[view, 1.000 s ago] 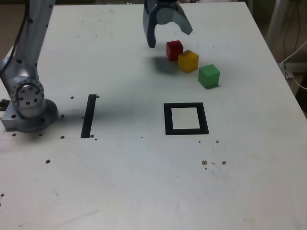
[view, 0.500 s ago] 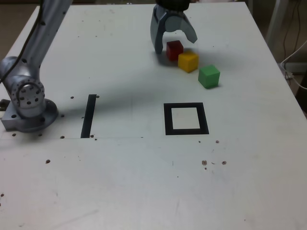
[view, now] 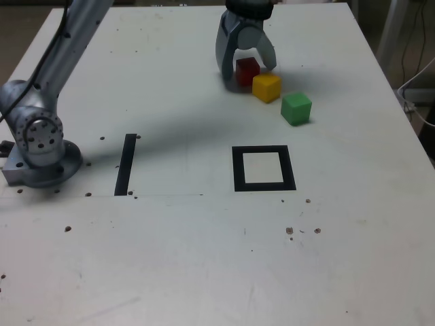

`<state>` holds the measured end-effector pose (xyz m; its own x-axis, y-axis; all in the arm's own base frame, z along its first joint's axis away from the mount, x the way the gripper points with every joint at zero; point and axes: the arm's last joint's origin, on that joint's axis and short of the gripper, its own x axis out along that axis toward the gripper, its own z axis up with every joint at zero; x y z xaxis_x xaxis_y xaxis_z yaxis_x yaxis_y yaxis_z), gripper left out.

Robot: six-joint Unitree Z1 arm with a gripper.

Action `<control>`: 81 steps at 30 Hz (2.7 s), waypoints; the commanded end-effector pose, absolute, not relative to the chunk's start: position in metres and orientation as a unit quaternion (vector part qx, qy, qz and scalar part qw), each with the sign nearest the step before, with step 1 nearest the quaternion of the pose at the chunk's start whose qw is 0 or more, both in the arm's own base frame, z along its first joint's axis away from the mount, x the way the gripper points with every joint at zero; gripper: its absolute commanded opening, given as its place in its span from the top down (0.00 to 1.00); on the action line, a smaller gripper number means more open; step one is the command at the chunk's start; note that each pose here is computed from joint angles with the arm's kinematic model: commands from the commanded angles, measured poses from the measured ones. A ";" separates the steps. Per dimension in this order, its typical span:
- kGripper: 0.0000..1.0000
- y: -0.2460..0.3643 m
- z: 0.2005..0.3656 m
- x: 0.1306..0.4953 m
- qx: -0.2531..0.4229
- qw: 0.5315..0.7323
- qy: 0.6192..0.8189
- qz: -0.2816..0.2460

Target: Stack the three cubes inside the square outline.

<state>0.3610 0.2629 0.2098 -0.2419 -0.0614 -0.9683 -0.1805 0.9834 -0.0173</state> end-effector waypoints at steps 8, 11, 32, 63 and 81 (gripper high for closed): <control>0.71 0.262 0.209 0.363 -0.075 0.615 0.784 0.036; 0.71 0.261 0.209 0.363 -0.076 0.615 0.784 0.034; 0.71 0.251 0.235 0.352 -0.059 0.618 0.783 0.041; 0.71 0.032 0.261 0.348 0.003 0.630 0.775 -0.044; 0.71 0.003 0.231 0.357 0.015 0.642 0.765 -0.050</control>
